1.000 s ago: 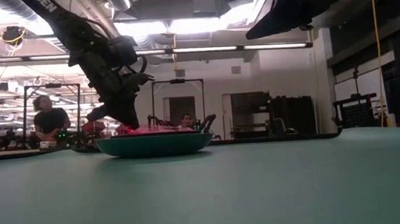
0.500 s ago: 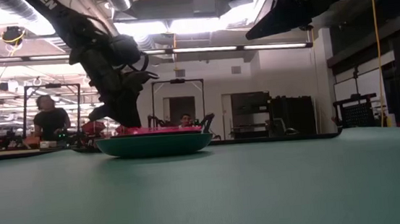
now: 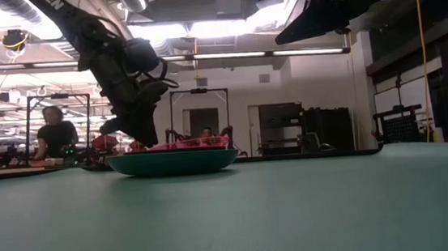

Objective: Stack plastic plates
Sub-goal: Stack the light pink plate on top of the blue plate

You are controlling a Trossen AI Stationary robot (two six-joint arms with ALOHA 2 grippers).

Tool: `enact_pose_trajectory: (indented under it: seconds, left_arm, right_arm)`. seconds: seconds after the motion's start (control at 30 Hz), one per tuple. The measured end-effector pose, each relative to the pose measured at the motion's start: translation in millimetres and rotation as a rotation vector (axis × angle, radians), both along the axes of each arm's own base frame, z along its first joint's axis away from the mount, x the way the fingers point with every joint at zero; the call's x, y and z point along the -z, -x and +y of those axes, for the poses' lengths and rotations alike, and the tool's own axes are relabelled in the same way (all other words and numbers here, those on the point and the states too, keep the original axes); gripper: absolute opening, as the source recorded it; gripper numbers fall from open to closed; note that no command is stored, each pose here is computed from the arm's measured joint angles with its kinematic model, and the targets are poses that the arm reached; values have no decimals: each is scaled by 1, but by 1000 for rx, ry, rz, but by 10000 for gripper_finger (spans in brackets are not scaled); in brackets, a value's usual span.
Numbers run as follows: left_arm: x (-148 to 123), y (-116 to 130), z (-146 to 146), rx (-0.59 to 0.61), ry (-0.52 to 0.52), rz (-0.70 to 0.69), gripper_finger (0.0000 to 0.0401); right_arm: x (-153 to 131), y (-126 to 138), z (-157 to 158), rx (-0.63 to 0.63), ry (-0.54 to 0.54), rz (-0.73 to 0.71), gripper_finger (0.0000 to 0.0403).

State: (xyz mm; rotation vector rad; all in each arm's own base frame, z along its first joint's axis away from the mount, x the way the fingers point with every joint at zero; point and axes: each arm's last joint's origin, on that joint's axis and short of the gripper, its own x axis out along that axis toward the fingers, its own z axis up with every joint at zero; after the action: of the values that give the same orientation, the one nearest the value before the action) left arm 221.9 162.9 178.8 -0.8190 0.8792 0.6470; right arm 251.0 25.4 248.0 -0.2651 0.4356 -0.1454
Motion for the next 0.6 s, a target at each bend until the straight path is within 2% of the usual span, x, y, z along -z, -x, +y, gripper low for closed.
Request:
enact_pose_trajectory:
  seconds: [0.27,0.6]
  left_arm:
    - [0,-2,-3,11,-2,2,66]
    - [0,-20,-32,116,-39,25,66]
  right_arm:
    - [0,0,0,0,0,0,106]
    - [0,0,0,0,0,0,106]
